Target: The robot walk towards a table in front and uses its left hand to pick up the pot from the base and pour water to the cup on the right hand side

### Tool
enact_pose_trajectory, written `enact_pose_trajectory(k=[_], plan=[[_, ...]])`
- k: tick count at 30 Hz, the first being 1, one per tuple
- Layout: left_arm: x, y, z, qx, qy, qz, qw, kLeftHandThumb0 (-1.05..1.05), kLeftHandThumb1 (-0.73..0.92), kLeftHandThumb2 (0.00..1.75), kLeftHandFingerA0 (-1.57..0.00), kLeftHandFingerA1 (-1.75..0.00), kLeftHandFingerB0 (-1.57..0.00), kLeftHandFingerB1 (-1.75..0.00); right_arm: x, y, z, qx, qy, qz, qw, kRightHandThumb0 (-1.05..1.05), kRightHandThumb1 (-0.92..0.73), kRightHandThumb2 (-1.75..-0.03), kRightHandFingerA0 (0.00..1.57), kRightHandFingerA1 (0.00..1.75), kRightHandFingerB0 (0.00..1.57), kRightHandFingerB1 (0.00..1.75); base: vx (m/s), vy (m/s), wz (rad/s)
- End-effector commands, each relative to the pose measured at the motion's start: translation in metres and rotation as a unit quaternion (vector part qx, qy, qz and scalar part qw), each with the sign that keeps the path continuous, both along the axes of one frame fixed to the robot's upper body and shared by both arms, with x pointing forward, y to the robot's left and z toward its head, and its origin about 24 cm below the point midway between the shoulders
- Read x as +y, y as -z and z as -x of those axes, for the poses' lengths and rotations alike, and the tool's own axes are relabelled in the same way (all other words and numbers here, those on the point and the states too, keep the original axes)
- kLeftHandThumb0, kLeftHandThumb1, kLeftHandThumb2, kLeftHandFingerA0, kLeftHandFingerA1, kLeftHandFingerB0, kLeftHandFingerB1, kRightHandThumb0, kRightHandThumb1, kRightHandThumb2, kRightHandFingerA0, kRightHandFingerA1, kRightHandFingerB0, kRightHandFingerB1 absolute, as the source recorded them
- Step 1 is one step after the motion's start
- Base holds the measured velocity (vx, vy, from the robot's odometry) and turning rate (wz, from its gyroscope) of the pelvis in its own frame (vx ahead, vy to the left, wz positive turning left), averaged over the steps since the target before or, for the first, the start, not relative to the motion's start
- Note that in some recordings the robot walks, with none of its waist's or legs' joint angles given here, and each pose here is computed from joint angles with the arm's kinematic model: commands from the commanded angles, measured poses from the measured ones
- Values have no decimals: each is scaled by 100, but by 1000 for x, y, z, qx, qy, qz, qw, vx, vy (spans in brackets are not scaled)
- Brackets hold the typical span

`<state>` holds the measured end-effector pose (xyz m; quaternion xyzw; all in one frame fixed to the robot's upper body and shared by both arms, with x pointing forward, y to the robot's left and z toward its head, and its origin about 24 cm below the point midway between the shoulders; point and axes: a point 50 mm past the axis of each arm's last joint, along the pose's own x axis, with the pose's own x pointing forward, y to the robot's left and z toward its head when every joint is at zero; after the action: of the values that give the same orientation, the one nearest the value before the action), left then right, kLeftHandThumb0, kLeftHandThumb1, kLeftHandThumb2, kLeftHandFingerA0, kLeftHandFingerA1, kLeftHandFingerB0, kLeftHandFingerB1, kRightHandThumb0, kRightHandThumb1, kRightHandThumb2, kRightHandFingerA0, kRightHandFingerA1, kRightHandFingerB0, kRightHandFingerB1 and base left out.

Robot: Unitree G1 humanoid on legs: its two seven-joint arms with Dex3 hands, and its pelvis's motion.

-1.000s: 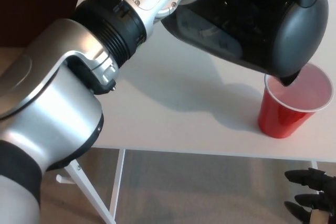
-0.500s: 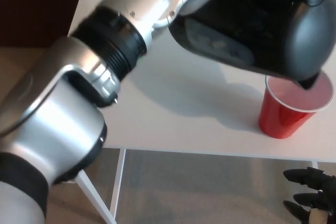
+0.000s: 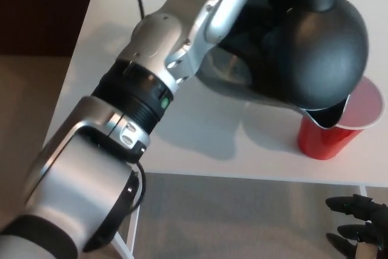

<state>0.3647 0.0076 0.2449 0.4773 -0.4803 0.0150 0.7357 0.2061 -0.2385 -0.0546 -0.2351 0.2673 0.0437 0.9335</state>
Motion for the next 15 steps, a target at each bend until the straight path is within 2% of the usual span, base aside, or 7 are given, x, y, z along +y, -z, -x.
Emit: enact_pose_trajectory(k=[1,2,6,7,9,10,15], plan=[[126,65,-30,387,-55,464,795,-14,78,63,-71,-158,-70,-127,-3,5,15,7,9,4,1000,-27,-58,-57,52,43,51,39,0,0,0],[131,67,-29,386,-59,476,788,-7,65,86,-78,-157,-74,-127,-3,5,16,7,11,3,1000,-26,-58,-57,56,47,53,40,0,0,0],[143,70,-27,387,-60,505,769,-8,65,87,-79,-156,-76,-124,-3,6,16,5,15,6,1000,-26,-58,-57,52,45,54,41,0,0,0],[145,71,-27,388,-55,518,761,-8,67,91,-71,-165,-67,-135,-3,6,16,5,14,9,1000,-26,-57,-57,51,43,55,41,0,0,0],[154,72,-25,384,-54,539,748,-11,68,81,-82,-159,-75,-125,-3,6,14,4,18,6,1000,-25,-58,-57,51,48,54,41,0,0,0],[157,74,-25,383,-57,544,745,-11,69,80,-70,-166,-70,-131,-3,6,14,5,21,3,1000,-24,-58,-57,53,46,53,41,0,0,0],[164,83,-21,388,-57,561,729,-9,69,77,-72,-169,-70,-131,-2,6,13,9,21,3,1000,-26,-59,-57,45,41,53,40,0,0,0]])
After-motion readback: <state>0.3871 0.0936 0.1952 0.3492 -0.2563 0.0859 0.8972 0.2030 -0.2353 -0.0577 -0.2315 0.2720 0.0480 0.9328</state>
